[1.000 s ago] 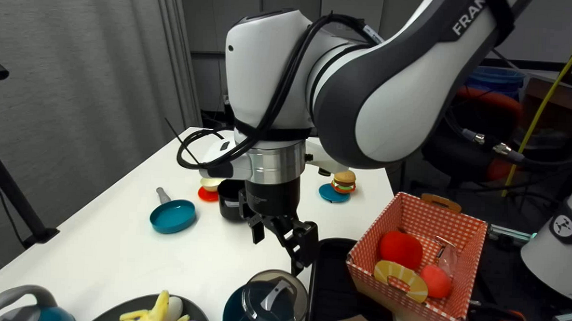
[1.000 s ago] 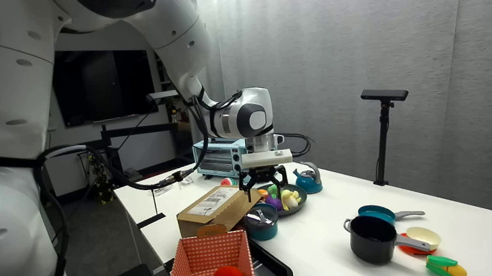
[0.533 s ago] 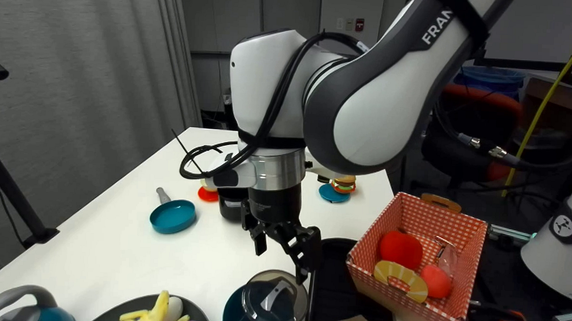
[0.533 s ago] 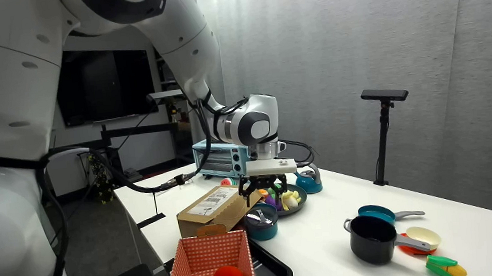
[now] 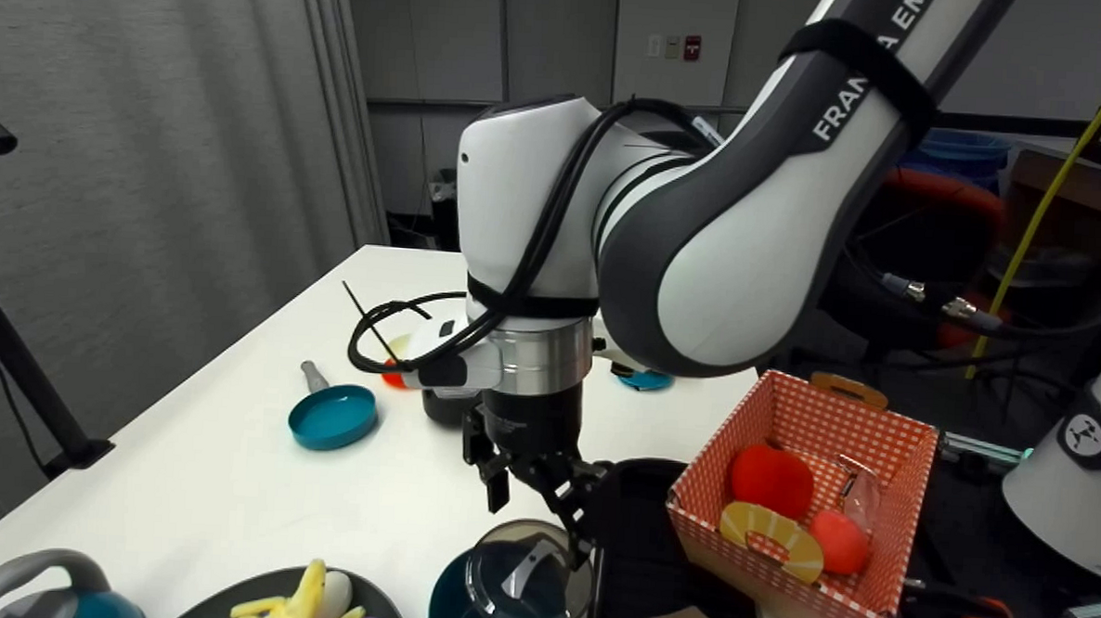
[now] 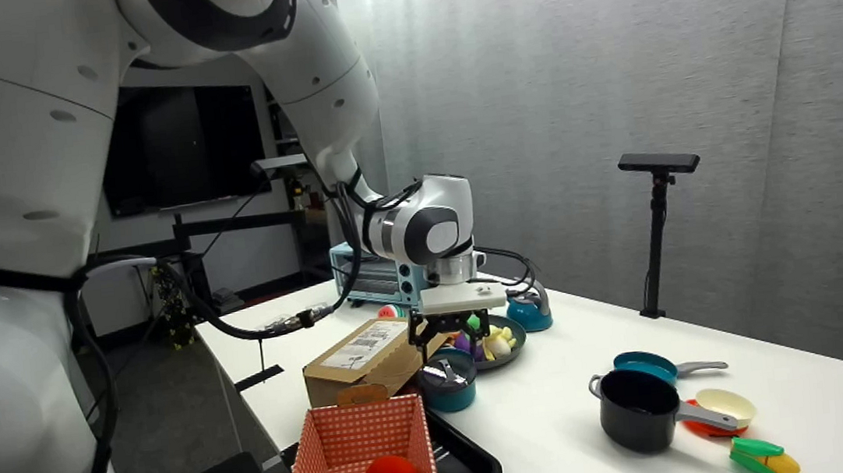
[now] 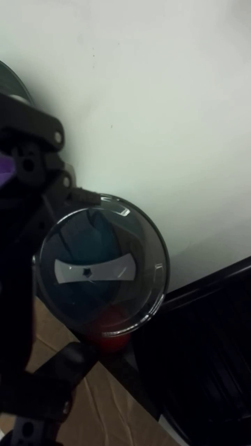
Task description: Remove the lid from the blue pot
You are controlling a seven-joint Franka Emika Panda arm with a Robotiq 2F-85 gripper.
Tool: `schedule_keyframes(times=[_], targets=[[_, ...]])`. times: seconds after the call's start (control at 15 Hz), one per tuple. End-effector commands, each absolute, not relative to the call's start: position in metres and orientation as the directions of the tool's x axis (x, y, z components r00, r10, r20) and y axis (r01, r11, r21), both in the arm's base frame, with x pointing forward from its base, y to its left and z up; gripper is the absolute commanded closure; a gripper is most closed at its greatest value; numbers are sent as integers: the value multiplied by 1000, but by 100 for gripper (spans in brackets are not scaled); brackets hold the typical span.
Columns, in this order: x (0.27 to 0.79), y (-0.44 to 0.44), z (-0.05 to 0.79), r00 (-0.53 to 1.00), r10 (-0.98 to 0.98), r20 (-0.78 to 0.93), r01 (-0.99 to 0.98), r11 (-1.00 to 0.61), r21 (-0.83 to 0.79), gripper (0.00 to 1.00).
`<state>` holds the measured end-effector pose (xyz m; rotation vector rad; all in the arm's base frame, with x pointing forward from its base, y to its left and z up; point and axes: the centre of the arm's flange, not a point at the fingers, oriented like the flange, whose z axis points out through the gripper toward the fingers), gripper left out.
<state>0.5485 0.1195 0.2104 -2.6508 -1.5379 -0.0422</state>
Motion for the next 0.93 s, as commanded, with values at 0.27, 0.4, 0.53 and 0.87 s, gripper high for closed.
schedule_keyframes(times=[0.27,0.4,0.53,0.87], targets=[[559,113,186,473,879,64,880,-474,0,0],[562,112,179,469,882,54,883,-469,4,0],[566,111,173,464,884,47,885,-465,4,27],[579,109,167,455,890,29,890,-455,19,51]])
